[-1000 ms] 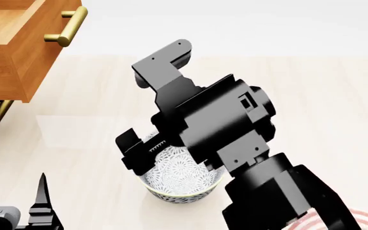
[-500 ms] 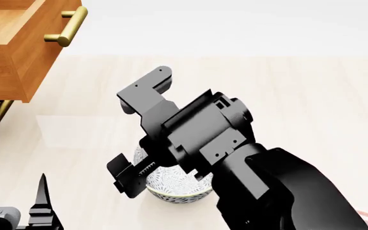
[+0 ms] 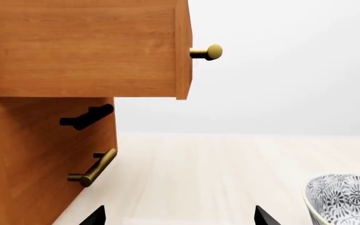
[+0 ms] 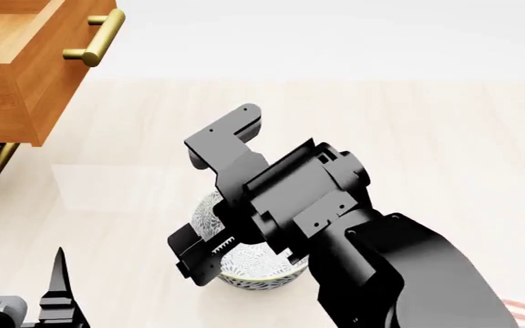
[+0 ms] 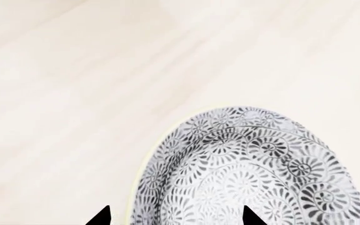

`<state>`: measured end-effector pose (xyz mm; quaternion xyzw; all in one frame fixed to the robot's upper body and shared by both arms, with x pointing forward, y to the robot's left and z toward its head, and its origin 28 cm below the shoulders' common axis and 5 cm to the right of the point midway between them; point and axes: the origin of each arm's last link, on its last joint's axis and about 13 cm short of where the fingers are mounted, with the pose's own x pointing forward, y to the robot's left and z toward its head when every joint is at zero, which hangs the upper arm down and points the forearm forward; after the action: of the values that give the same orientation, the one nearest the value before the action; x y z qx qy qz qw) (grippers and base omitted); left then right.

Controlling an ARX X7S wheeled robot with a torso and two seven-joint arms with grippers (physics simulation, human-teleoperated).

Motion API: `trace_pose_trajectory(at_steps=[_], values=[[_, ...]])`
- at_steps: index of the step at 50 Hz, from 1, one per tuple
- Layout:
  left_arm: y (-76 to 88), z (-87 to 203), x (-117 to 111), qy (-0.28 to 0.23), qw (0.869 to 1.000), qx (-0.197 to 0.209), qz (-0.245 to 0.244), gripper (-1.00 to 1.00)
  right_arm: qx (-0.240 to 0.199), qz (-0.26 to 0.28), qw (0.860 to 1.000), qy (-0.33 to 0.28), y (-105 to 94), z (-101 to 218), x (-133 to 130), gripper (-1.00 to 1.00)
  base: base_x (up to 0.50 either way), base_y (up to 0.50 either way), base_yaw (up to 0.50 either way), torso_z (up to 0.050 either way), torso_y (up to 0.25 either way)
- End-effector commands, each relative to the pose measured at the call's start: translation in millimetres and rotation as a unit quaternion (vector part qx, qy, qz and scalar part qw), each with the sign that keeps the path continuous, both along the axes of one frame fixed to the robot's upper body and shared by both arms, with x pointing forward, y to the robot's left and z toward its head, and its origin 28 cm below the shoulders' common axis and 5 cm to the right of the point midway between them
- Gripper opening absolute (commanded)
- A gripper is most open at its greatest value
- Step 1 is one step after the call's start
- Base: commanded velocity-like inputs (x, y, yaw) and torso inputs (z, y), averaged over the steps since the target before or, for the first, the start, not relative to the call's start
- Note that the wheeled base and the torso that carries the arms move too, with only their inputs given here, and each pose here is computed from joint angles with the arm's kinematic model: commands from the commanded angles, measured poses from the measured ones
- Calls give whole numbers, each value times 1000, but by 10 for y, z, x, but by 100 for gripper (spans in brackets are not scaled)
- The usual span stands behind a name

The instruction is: Put the bowl on the plate.

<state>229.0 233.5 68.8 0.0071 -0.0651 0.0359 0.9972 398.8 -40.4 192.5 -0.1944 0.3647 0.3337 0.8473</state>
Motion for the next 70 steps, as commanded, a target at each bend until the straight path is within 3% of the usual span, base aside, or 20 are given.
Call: trace_pose_trajectory(at_steps=[1,70], values=[[6,11,-7,-2,1000,1,0,100,4,2,1000,5,2,-43,-7,100,0,0,0,0,0],[1,-110,-36,0,1000,3,3,100,4,24,998,51,-10,-542,-119,100,0,0,0,0,0]])
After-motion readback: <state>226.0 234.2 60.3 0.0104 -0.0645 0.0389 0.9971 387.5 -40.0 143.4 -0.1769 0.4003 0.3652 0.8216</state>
